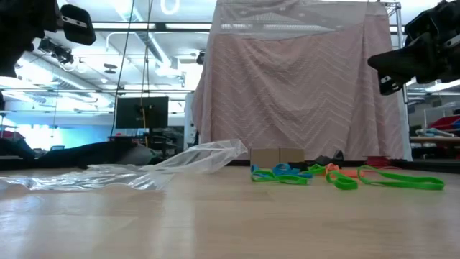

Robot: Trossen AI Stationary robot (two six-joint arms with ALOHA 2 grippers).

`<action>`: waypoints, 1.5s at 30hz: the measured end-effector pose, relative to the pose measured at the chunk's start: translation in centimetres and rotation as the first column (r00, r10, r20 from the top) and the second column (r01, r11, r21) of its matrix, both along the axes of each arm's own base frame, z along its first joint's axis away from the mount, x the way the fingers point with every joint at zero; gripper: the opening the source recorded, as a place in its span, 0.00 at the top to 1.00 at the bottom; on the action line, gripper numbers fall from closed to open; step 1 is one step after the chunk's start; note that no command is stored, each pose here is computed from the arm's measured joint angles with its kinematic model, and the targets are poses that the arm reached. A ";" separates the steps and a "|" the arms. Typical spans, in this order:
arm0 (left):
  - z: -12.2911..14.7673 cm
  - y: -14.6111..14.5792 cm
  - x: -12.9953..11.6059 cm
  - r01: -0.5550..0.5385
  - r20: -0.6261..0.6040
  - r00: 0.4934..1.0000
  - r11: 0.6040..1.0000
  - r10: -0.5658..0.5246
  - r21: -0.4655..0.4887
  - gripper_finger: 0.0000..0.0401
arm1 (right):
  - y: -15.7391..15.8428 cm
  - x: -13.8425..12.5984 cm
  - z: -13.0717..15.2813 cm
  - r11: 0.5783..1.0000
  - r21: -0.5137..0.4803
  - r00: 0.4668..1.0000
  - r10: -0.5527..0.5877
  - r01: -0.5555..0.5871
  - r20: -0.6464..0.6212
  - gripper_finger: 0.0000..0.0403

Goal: Sort rubber bands

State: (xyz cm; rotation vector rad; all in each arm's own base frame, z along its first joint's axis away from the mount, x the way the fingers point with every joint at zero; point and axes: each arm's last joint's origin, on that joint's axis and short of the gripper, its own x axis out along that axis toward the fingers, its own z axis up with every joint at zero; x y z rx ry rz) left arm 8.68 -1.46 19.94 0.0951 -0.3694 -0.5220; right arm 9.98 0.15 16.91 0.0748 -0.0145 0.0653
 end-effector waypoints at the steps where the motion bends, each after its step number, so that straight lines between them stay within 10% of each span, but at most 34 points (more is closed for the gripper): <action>1: 0.0 0.0 0.0 0.000 0.000 1.000 1.000 0.000 0.000 0.91 | 0.0 0.0 0.0 1.000 0.000 1.000 0.001 -0.001 0.000 1.00; 20: 0.7 0.0 -0.3 0.004 0.074 0.997 1.000 -0.002 -0.018 0.91 | 0.0 0.0 0.3 1.000 -0.022 1.000 -0.003 0.003 0.030 1.00; 24: 0.7 0.0 -0.3 0.007 0.071 0.997 1.000 -0.005 -0.025 0.91 | 0.0 -0.2 1.7 0.993 0.116 0.985 0.003 -0.023 0.172 0.99; 35: 1.1 0.1 -0.4 -0.024 0.110 0.994 0.999 0.029 -0.038 0.91 | 0.0 -2.4 6.3 0.997 0.061 0.764 0.004 -0.057 0.645 1.00; 45: 3.9 0.7 -1.3 -0.173 0.172 0.962 0.959 0.213 -0.223 0.91 | -0.1 3.1 8.6 0.995 0.053 0.961 -0.098 0.087 0.259 0.96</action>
